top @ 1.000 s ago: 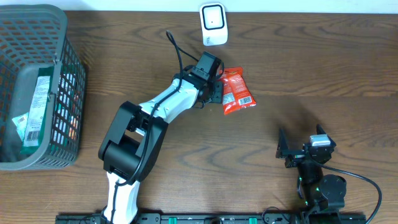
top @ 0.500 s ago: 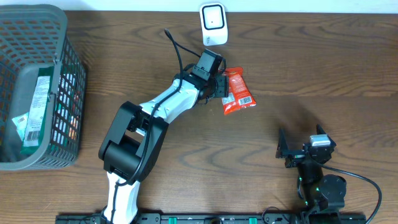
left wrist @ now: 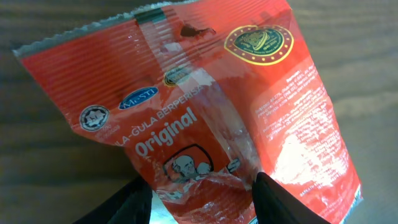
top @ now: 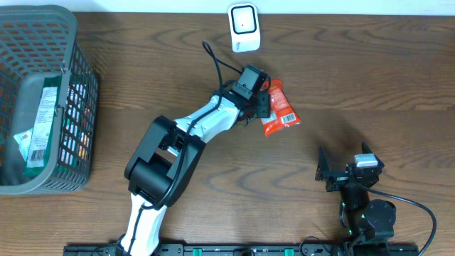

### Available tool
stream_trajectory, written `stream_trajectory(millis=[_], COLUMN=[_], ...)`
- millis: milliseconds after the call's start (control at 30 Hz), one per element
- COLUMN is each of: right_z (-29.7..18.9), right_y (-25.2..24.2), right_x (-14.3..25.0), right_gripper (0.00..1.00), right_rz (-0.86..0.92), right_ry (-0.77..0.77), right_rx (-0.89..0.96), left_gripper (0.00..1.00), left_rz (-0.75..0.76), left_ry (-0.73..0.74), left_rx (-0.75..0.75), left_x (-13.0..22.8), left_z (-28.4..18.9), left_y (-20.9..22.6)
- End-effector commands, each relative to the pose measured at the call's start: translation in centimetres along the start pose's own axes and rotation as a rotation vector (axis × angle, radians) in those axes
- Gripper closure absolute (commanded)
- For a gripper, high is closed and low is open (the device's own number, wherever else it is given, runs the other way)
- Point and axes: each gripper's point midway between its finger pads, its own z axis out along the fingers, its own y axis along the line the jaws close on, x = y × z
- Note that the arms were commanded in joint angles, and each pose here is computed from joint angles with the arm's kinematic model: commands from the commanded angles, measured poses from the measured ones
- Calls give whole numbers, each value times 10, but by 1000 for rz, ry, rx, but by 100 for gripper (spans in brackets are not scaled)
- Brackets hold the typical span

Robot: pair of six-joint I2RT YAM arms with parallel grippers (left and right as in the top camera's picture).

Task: Scan the item barcode
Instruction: 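Turn the red packet under the scanner and lower it to the table, then release the red packet and move the left gripper back to the basket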

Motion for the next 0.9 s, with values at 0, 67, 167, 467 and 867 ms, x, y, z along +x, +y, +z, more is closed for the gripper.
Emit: stream_trajectory(millis=[0,67,167,467,867], right_z=[0,0,0,0,0], right_y=[-2,-2,-2,-2,-2], right_x=[0,0,0,0,0], right_gripper=[1,1,1,1,1], right_rz=[-11,-11,-11,-11,-11], right_ry=[-1,-1,-1,-1,-1], right_rx=[5,6,6,6,5], left_gripper=[47,47,47,46,31], left_rz=[46,125,193,204,69], left_ry=[62,76,94,57,-246], left_rx=[53,69,88,119,129], left_x=[22,35,52,44,-68], left_z=[10,12,14,4,-187], left_y=[-26,-42,-63,-77,-44])
